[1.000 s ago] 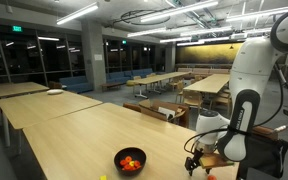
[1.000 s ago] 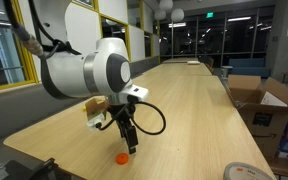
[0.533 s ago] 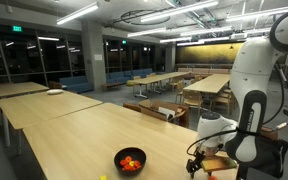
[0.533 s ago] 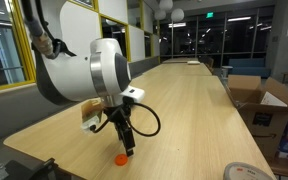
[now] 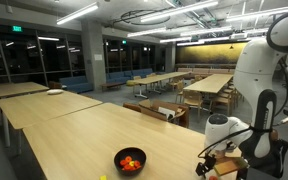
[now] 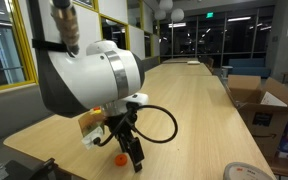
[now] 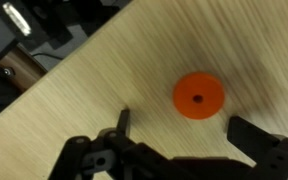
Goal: Pick up the orange object from the right and yellow object from the left near the bowl and put them in the bowl
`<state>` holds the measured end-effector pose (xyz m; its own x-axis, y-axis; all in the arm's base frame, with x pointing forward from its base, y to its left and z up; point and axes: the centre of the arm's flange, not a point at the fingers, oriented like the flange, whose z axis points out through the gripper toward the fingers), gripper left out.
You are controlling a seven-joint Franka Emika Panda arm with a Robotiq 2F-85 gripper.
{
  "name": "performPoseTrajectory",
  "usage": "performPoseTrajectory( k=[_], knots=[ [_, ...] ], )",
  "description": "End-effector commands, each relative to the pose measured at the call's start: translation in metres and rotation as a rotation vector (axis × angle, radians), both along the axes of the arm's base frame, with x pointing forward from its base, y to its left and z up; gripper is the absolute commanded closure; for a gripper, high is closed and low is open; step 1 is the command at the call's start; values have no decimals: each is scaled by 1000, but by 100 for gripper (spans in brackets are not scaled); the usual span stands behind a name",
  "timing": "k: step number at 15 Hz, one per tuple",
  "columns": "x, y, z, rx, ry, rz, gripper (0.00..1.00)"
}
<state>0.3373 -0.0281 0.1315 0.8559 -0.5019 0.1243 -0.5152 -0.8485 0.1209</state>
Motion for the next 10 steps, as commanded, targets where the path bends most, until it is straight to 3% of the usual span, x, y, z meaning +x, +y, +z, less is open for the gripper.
performPoseTrajectory(
  k=[1,7,10],
  knots=[
    [-57,-7,12,-39,17,69,0],
    [-78,-16,17,-18,-58,195,0],
    [-86,-21,24,35,-96,252,0]
  ],
)
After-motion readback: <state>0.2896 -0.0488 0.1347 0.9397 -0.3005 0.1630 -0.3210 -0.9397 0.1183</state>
